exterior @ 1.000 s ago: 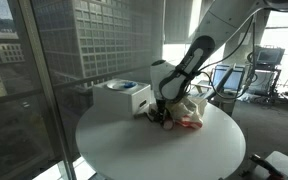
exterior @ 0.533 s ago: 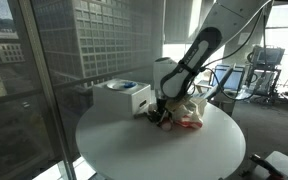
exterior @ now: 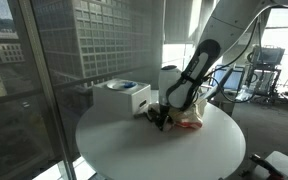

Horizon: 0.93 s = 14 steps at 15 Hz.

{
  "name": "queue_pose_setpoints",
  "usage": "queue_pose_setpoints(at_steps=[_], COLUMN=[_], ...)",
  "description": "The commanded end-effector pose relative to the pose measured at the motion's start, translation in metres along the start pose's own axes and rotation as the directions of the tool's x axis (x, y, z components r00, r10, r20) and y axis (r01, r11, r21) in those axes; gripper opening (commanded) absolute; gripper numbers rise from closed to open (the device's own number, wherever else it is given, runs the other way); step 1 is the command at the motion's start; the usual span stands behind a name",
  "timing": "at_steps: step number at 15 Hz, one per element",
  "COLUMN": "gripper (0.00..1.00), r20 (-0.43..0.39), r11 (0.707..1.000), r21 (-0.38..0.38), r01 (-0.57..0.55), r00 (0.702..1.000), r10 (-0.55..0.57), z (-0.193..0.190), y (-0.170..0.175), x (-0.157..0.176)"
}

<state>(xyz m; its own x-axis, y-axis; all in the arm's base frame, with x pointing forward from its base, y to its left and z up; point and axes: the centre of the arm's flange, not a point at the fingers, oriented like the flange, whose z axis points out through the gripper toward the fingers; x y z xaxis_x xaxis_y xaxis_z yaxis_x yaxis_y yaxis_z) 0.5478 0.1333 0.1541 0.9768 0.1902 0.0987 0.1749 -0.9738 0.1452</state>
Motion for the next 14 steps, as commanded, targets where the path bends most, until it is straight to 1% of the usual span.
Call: queue_pose_setpoints(at_steps=[1,3,4,5,7,8,9,10,12,14], gripper=[0.47,0.32,0.23,0.17,0.04,0.02,0.05,0.03,0.06,0.06], r20=[-0.02,-0.002,0.022,0.045,0.03,0.015,-0.019,-0.056,-0.184,-0.255], r11=[1.0,1.0,0.999,0.999,0.996,0.995,0.993,0.992,0.996,0.996], r21=[-0.005,-0.023,-0.038,-0.032,-0.044,-0.053,-0.069,-0.08,-0.084,-0.083], r01=[-0.012,0.006,0.015,0.038,0.074,0.083,0.094,0.099,0.044,-0.033], r00=[1.0,1.0,1.0,0.998,0.997,0.996,0.995,0.993,0.981,0.967], r10=[0.012,-0.006,-0.014,-0.036,-0.073,-0.082,-0.095,-0.104,-0.058,0.011], z=[-0.008,-0.018,-0.026,-0.038,-0.069,-0.083,-0.1,-0.114,-0.149,-0.179], y=[-0.009,-0.013,-0.015,-0.018,-0.023,-0.025,-0.025,-0.022,-0.006,0.015], x=[-0.012,-0.016,-0.017,-0.019,-0.027,-0.031,-0.037,-0.04,-0.052,-0.067])
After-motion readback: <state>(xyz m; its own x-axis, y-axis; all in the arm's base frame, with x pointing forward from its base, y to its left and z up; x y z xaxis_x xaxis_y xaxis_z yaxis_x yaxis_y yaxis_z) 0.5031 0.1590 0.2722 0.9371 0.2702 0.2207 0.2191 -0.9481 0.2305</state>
